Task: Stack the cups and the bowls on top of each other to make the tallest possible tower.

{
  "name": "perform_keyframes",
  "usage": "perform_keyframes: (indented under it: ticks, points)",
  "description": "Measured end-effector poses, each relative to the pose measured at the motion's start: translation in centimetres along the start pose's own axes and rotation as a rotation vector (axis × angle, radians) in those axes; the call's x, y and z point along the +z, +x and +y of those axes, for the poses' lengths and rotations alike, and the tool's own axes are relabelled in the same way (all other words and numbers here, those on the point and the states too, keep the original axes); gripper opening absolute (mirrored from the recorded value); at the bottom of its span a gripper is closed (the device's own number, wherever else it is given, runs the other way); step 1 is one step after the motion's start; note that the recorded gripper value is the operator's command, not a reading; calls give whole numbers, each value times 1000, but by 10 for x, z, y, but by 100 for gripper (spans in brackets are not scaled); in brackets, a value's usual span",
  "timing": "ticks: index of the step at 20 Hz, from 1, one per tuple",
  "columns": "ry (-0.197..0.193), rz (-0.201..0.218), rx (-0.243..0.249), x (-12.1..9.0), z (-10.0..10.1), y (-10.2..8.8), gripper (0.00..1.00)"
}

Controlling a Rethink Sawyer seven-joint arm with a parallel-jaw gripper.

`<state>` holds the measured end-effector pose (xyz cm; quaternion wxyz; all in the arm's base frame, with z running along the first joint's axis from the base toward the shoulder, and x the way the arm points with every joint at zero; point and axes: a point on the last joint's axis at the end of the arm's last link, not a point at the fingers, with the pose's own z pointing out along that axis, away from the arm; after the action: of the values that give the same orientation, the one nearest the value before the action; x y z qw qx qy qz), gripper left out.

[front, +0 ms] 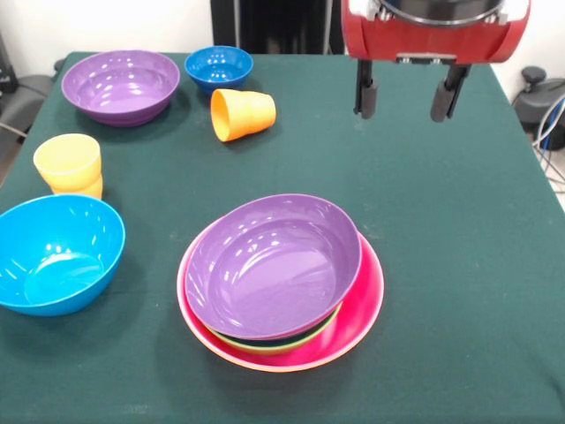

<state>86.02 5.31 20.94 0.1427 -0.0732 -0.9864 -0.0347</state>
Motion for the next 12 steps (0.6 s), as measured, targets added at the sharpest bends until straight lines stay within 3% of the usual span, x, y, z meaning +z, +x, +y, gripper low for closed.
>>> perform_keyframes:
  ticks: [6,10,12]
  points:
    - [-14,2,1,25,0,-8,100]
    - [8,-10,17,34,-4,-16,100]
    - [39,-29,35,38,-11,-22,100]
